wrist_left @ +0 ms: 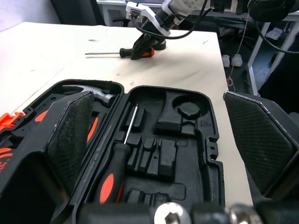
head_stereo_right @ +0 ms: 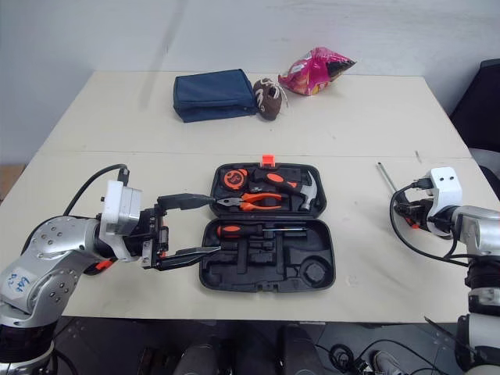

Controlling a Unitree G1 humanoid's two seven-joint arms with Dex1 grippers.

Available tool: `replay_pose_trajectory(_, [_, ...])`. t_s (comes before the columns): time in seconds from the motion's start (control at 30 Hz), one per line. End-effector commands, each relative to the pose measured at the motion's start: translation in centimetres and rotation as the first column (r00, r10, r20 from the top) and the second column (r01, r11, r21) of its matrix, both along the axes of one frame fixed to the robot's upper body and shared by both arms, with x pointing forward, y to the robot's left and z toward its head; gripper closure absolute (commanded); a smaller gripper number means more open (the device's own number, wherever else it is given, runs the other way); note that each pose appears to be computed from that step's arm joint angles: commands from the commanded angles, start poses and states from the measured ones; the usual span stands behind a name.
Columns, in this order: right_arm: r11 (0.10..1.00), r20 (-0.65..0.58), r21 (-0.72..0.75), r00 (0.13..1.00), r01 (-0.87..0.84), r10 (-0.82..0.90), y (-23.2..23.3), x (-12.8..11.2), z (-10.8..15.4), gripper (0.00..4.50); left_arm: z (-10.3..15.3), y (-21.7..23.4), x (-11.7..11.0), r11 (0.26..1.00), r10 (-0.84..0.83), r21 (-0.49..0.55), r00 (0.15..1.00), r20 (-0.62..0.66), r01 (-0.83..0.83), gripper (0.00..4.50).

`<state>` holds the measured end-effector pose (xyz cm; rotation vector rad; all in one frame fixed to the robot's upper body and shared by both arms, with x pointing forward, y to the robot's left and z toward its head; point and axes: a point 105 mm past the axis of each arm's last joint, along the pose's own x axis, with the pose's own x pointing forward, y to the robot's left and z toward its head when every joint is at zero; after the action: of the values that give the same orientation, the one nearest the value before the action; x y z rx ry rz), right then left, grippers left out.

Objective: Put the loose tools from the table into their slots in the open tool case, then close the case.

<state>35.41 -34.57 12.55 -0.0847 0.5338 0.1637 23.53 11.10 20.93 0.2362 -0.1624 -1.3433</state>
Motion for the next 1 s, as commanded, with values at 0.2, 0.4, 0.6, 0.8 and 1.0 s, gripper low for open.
replay_pose_trajectory(0.2, [0.661,0.196,-0.110,0.636,-0.742,0.747,14.5,-4.5,8.3,3.49,0.8,1.1,-0.9,0.999,-0.043,0.023,0.999,0.008,0.043,0.00])
replay_pose_trajectory(0.4, [0.322,-0.013,-0.108,0.325,-0.941,0.946,22.2,-8.8,5.3,3.49,-0.9,3.6,-1.1,0.995,0.014,0.097,0.998,0.059,-0.020,0.00])
replay_pose_trajectory(0.6, [0.287,-0.129,-0.175,0.311,-0.942,0.942,24.3,-7.9,3.6,3.49,-2.0,5.9,-1.3,0.984,0.077,0.163,0.997,0.007,-0.077,0.00])
replay_pose_trajectory(0.8, [0.278,-0.209,-0.255,0.333,-0.926,0.919,23.1,-6.7,1.4,3.49,-2.5,6.1,-1.4,0.980,0.078,0.187,0.996,-0.032,-0.070,0.00])
replay_pose_trajectory(1.0, [0.237,-0.241,-0.299,0.313,-0.924,0.919,22.4,-6.1,1.4,3.49,-2.6,6.0,-1.6,0.982,0.085,0.176,0.995,-0.053,-0.075,0.00])
